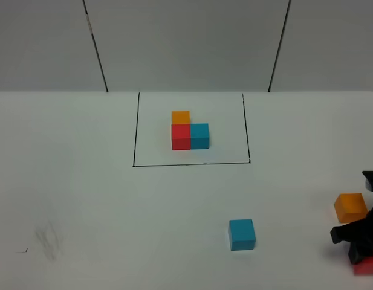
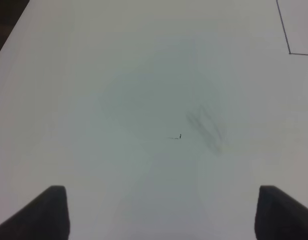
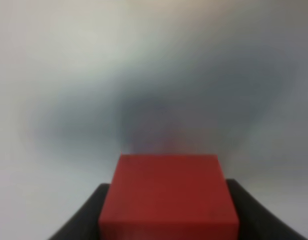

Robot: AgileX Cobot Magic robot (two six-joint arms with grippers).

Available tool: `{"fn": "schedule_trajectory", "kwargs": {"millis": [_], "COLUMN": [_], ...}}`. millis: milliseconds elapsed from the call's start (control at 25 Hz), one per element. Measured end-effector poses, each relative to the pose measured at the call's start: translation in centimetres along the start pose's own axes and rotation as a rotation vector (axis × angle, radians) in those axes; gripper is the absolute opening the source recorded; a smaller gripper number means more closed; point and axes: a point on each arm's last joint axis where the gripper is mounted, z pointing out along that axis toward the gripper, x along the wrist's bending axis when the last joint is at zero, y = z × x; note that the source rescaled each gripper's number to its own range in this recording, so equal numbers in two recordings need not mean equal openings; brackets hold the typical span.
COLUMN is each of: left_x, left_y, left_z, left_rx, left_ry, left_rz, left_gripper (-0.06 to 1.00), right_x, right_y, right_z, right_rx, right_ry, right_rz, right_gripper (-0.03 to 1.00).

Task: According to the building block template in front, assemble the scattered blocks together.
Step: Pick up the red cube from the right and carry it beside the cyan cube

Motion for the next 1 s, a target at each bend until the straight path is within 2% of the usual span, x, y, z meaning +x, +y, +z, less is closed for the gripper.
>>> {"fn": "schedule_trajectory", "kwargs": {"millis": [160, 280, 440, 560, 680, 760, 1000], "left_x": [0.0, 0.0, 0.0, 0.0, 0.0, 0.0, 0.0], "left_y": [0.0, 0.0, 0.0, 0.0, 0.0, 0.0, 0.0], "left_z": [0.0, 0.0, 0.0, 0.0, 0.0, 0.0, 0.0], "left_rx": [0.0, 0.0, 0.0, 0.0, 0.0, 0.0, 0.0], "left_ry": [0.0, 0.0, 0.0, 0.0, 0.0, 0.0, 0.0], "left_rz": [0.0, 0.0, 0.0, 0.0, 0.0, 0.0, 0.0], "left_gripper": [0.99, 0.99, 0.99, 0.99, 0.99, 0.99, 0.99], "right_x": [0.6, 1.3, 3.5, 6.2, 9.0, 10.7, 16.5], "right_y": [-1.3, -2.2, -2.7, -2.5, -1.9, -1.1, 0.8], "right_z": [-4.2, -7.7, -12.0, -14.0, -15.1, -15.3, -14.1], "right_rx": [-0.041, -0.076, -0.165, -0.244, -0.301, -0.322, -0.301], "right_ry": [0.05, 0.117, 0.217, 0.247, 0.236, 0.193, 0.088], "right_rz": [-0.049, -0.157, -0.382, -0.582, -0.739, -0.85, -1.149], "right_gripper": [0.24, 0.24, 0.24, 0.24, 0.24, 0.24, 0.24]}}
